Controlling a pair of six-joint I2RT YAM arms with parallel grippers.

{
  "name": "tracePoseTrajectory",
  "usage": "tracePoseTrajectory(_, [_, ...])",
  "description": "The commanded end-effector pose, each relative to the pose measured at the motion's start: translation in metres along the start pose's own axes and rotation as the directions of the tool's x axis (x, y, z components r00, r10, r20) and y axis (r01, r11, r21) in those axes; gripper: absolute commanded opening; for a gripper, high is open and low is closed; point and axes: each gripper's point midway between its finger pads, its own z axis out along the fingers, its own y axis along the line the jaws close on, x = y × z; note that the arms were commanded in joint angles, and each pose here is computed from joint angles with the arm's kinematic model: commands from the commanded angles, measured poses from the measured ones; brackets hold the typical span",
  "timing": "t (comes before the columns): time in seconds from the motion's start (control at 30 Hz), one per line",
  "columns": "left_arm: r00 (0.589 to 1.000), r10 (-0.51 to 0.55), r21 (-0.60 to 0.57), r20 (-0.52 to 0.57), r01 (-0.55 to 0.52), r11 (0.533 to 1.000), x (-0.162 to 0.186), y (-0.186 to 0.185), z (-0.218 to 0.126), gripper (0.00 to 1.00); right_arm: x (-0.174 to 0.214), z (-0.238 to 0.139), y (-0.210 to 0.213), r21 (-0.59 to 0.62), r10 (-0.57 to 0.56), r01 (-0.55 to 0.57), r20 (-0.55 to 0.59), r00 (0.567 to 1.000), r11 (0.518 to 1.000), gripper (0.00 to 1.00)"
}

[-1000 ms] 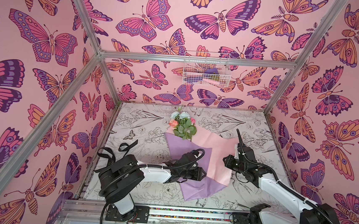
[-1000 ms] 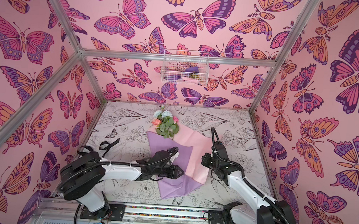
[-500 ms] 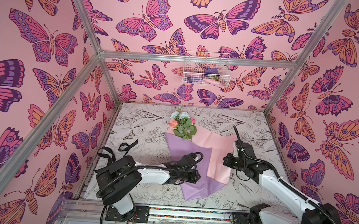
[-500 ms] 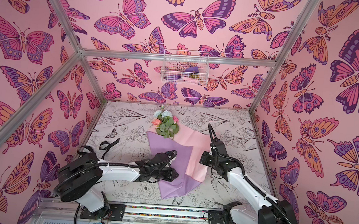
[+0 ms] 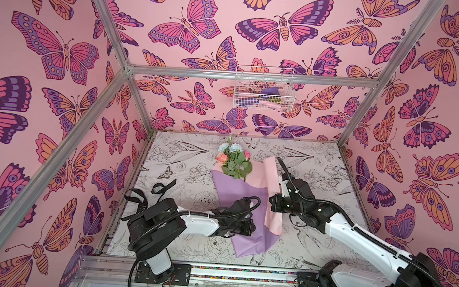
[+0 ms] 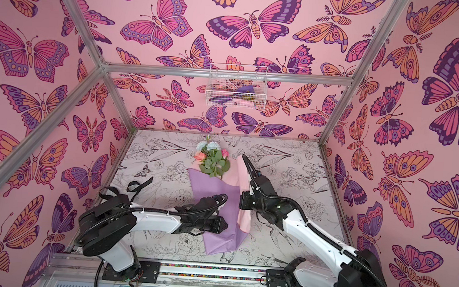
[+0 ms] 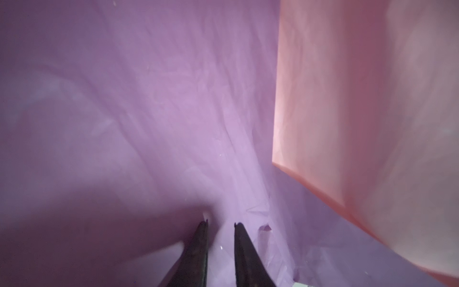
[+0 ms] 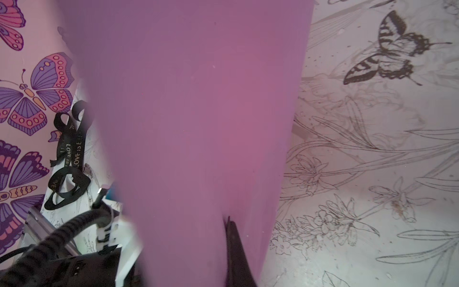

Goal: Tie the bouquet of fake flowers

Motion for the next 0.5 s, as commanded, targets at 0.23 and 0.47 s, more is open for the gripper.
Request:
tracePoseTrajectory(0.23, [0.999, -0.022, -0.059, -0.031, 0.021, 0.998, 0.017, 0.019, 0.004, 0.23, -0.009, 0.038, 0.044, -0.090, 0.004, -0.007, -0.035, 0.999, 0.996, 0.00])
tracePoseTrajectory(0.47, [1.000, -0.019, -0.050, -0.001, 0.019, 0.999, 0.013, 0.017, -0.001, 0.23, 0.004, 0.071, 0.064, -0.102, -0.023, 0.012, -0.110, 0.994, 0.995, 0.00])
